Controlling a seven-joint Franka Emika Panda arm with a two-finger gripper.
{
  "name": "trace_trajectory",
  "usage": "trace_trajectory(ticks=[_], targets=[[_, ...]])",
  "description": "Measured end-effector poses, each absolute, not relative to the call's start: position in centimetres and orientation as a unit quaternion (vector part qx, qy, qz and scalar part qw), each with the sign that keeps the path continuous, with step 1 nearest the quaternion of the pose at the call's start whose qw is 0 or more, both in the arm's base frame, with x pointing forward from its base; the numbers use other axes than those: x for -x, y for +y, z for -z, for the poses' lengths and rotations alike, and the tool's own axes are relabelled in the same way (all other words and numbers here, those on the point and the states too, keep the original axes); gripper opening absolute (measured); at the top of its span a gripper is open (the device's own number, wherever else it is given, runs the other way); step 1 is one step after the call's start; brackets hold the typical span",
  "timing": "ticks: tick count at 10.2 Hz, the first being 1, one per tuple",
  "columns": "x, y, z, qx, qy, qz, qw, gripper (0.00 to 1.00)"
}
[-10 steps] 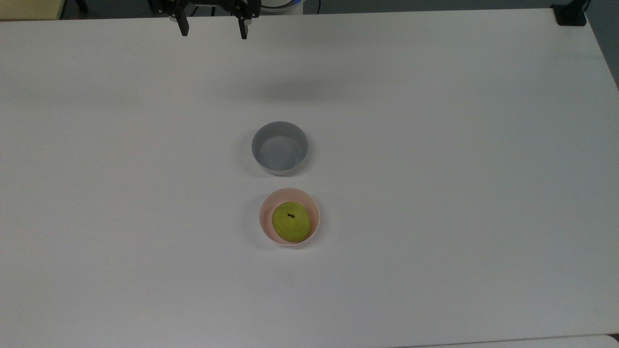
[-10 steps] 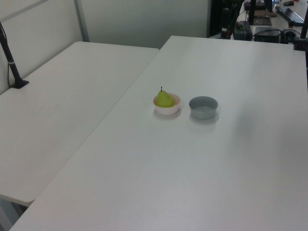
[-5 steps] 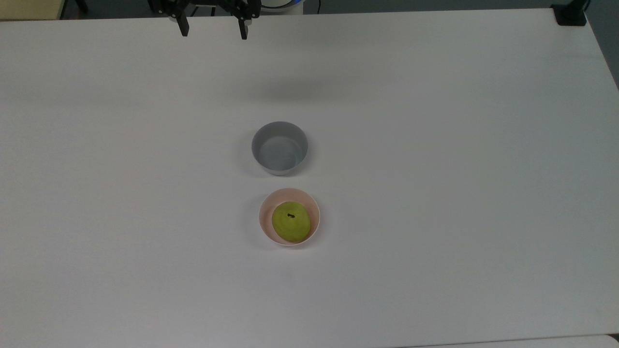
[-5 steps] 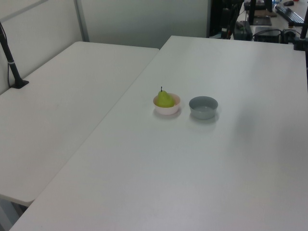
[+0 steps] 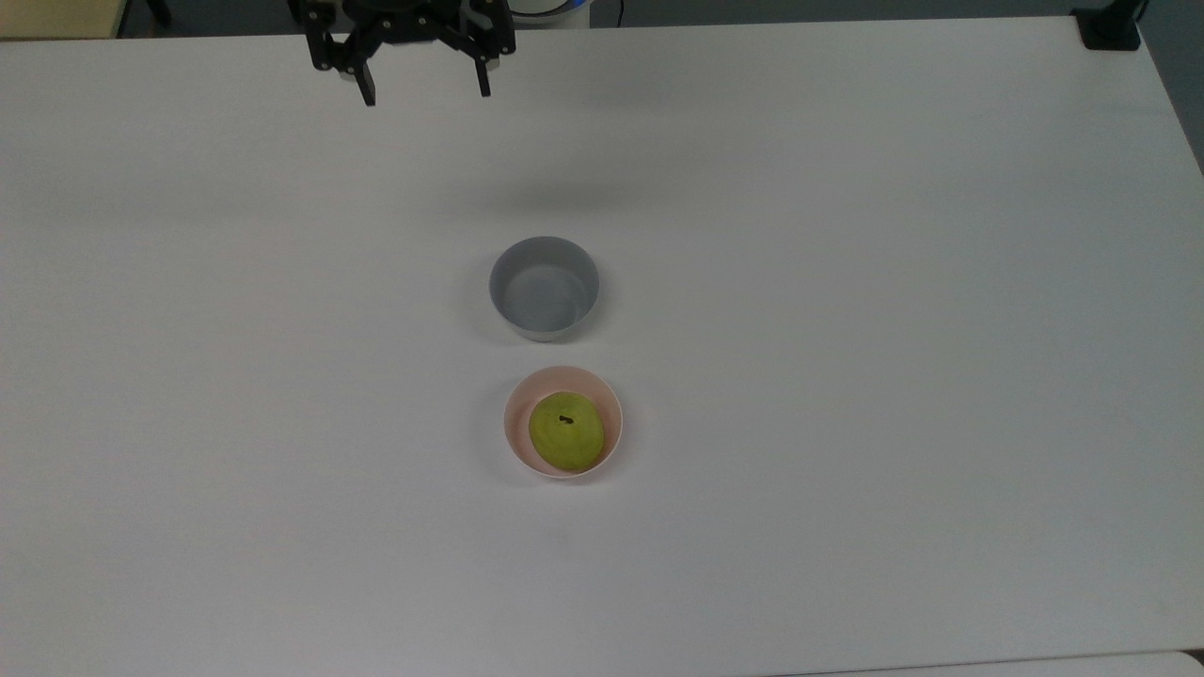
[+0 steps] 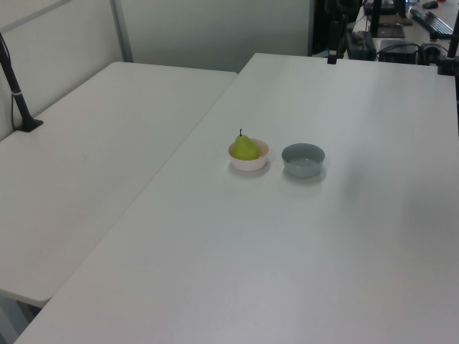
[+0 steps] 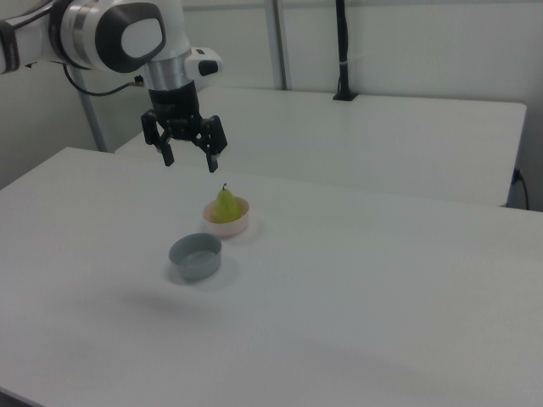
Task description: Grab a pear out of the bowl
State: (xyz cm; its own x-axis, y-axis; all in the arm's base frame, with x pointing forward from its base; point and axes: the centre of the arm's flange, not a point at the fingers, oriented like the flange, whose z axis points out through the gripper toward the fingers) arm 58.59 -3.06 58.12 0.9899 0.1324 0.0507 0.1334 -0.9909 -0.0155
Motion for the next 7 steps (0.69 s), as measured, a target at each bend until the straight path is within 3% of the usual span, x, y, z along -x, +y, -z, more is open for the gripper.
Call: trace_trajectory(ticks=[4, 7], targets=[[-62.7, 1.8, -56.2, 0.996, -0.088, 0.021, 0.010, 1.00], [-66.2, 4.3, -54.7, 0.997, -0.016, 0.068, 0.013, 1.00]])
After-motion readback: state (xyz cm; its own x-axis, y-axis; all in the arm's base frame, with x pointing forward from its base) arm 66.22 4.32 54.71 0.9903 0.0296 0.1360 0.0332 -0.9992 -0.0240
